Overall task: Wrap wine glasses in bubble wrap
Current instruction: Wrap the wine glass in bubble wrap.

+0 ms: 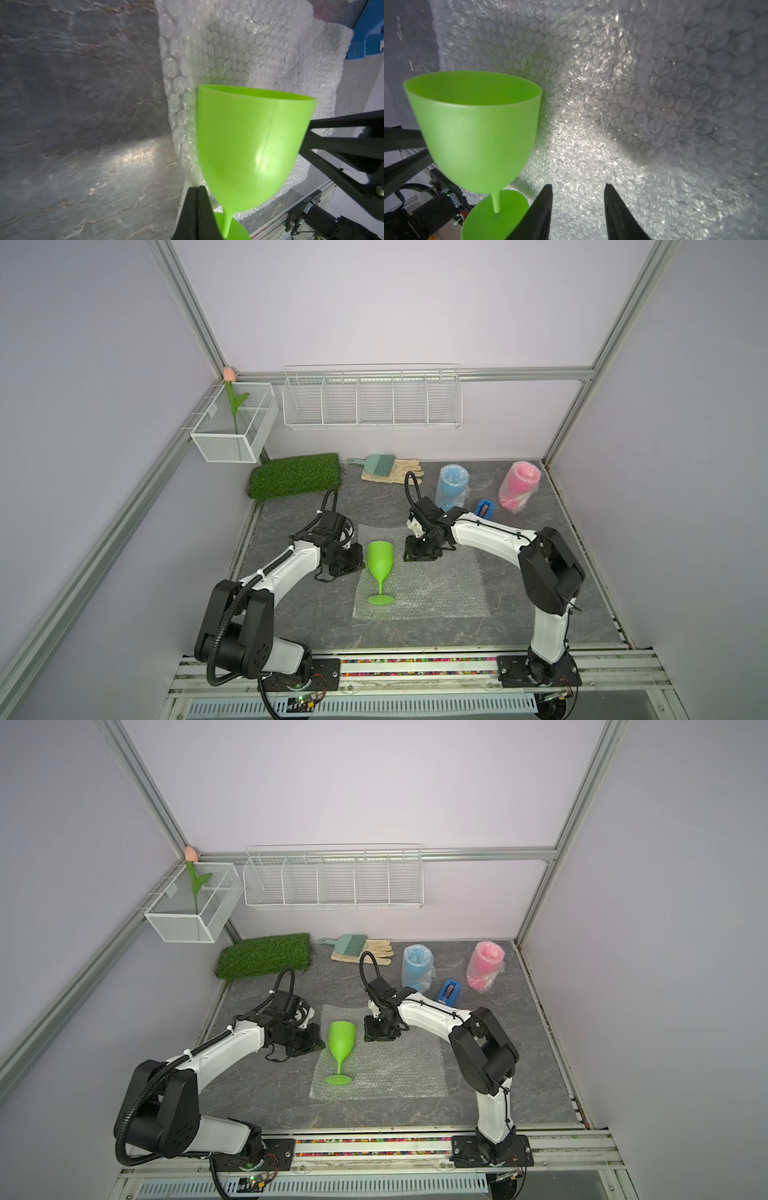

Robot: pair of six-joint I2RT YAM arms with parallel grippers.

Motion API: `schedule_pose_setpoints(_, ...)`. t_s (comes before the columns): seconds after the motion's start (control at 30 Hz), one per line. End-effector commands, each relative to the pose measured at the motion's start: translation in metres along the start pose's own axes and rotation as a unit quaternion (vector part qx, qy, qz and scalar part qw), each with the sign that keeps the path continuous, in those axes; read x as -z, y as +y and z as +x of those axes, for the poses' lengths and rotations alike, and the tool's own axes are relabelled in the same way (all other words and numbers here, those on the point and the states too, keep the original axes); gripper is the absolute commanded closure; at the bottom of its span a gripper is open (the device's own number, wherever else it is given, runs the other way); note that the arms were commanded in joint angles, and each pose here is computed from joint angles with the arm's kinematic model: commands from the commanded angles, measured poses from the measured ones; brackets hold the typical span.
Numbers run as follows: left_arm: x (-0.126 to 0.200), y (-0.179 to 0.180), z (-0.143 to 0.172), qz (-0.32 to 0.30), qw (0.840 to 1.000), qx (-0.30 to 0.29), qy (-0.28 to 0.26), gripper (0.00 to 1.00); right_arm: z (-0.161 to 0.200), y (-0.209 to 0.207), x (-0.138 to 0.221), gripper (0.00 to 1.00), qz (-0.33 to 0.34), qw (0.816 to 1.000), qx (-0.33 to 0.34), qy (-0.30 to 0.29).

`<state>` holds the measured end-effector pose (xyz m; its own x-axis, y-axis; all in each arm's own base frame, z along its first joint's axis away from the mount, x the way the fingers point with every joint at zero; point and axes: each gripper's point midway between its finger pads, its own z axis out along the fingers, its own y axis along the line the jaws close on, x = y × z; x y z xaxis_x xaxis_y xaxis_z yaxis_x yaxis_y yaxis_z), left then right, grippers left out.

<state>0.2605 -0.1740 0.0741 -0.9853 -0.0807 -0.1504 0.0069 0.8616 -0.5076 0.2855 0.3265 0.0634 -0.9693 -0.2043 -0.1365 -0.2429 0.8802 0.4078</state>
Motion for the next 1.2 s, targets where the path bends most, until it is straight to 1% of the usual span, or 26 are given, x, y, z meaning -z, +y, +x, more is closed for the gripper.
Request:
schedule_pose_setpoints(0.0, 0.012, -0.032, -0.012, 0.029, 0.999, -0.039, -0.021, 1.0, 0.009, -0.009, -0.016, 0.58, 0.013, 1.0, -0.001, 0.017)
schedule_pose_setpoints(0.13, 0.009, -0.052, -0.012, 0.043, 0.998, -0.048, -0.018, 1.0, 0.011, -0.015, -0.022, 0.65, 0.017, 1.0, -0.003, 0.019)
schedule_pose_setpoints(0.23, 0.005, -0.064, -0.013, 0.055, 0.997, -0.051, -0.018, 1.0, 0.013, -0.019, -0.025, 0.68, 0.016, 1.0, -0.006, 0.019)
schedule_pose_setpoints(0.4, -0.007, -0.088, -0.013, 0.073, 0.995, -0.064, -0.008, 1.0, 0.016, -0.024, -0.029, 0.7, 0.005, 1.0, -0.012, 0.02)
schedule_pose_setpoints(0.57, -0.025, -0.117, -0.008, 0.084, 0.993, -0.083, 0.008, 1.0, 0.017, -0.03, -0.03, 0.71, -0.008, 1.0, -0.021, 0.018)
schedule_pose_setpoints(0.7, -0.042, -0.132, -0.002, 0.086, 0.992, -0.093, 0.022, 1.0, 0.019, -0.038, -0.027, 0.71, -0.011, 0.999, -0.029, 0.013)
schedule_pose_setpoints(0.87, -0.062, -0.142, 0.005, 0.089, 0.99, -0.097, 0.045, 1.0, 0.022, -0.056, -0.009, 0.71, -0.006, 0.999, -0.046, -0.005)
schedule_pose_setpoints(1.0, -0.071, -0.151, 0.01, 0.093, 0.988, -0.105, 0.06, 1.0, 0.022, -0.07, 0.019, 0.71, -0.003, 0.997, -0.062, -0.04)
schedule_pose_setpoints(1.07, -0.074, -0.153, 0.011, 0.094, 0.987, -0.108, 0.065, 1.0, 0.019, -0.07, 0.032, 0.7, -0.017, 0.996, -0.07, -0.058)
schedule_pose_setpoints(1.17, -0.077, -0.153, 0.011, 0.093, 0.987, -0.109, 0.069, 1.0, 0.01, -0.06, 0.049, 0.68, -0.065, 0.991, -0.08, -0.087)
